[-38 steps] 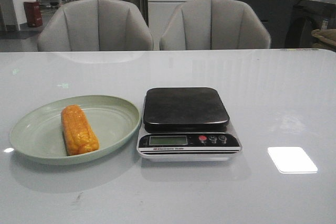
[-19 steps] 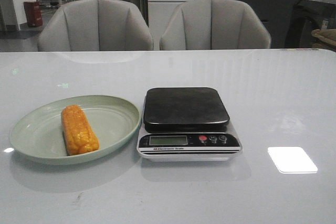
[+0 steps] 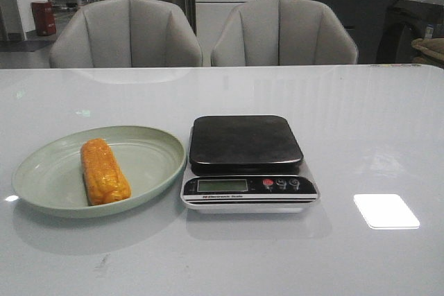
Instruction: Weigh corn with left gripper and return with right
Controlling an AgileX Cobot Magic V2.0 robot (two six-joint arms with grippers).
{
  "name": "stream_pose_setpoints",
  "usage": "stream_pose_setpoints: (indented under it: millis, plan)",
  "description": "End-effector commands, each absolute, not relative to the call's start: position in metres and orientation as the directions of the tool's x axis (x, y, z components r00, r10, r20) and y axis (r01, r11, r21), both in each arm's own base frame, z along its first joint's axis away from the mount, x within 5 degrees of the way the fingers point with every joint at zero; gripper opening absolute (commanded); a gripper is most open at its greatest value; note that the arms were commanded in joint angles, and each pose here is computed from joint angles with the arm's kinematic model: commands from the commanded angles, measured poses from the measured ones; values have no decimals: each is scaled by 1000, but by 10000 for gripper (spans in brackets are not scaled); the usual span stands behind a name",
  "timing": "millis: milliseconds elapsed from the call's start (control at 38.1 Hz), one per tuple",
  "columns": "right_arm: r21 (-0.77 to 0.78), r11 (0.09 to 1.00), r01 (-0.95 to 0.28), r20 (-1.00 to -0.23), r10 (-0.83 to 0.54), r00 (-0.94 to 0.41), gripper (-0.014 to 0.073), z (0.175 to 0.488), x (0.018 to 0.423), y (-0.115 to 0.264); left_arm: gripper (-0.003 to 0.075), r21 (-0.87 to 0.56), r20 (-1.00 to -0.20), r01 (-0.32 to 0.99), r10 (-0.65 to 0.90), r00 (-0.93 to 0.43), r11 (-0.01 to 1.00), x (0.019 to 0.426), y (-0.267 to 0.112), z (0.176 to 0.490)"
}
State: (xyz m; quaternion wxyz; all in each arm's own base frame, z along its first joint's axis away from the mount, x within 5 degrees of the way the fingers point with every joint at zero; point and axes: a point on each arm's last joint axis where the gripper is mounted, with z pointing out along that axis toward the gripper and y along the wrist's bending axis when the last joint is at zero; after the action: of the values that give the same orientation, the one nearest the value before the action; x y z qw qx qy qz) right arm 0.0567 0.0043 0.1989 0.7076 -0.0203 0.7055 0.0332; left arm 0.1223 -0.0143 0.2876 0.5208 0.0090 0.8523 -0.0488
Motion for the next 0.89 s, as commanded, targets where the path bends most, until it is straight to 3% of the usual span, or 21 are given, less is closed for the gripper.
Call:
stream_pose_setpoints:
  millis: [0,446,866]
  plan:
    - [7,997,-72,-996,14,89,197,203,55,4,608,-75,-905,112,-21,-425,991,137,-22,304]
    - [7,997,-72,-996,14,89,197,203,55,4,608,-225,-777,262,-11,-629,939,215,-95,282]
    - [7,997,-72,-996,14,89,197,203,55,4,608,-280,-626,224,0,-780,933,276,-146,233]
